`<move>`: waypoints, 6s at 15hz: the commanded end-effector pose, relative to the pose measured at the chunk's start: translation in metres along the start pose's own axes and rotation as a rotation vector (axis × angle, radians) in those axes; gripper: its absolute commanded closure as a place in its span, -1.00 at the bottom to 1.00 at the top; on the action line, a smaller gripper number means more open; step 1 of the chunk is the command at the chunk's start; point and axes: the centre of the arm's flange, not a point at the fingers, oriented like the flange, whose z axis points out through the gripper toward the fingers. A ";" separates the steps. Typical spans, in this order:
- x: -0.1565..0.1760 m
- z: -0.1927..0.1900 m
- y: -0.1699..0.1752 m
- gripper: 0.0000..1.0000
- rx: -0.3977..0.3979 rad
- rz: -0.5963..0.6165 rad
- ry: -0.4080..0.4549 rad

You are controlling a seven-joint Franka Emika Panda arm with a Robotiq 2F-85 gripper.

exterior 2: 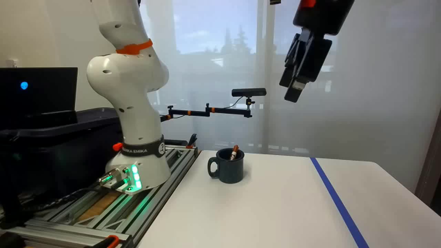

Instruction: Take the red marker out of the mug.

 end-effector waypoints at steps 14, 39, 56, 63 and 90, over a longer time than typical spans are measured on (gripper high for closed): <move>0.038 0.064 -0.112 -1.00 -0.167 -0.406 -0.082; 0.032 0.212 -0.306 -1.00 -0.431 -1.156 -0.273; 0.006 0.262 -0.307 -1.00 -0.419 -0.990 -0.464; 0.006 0.288 -0.311 -1.00 -0.415 -0.998 -0.516; 0.006 0.326 -0.315 0.43 -0.515 -0.902 -0.576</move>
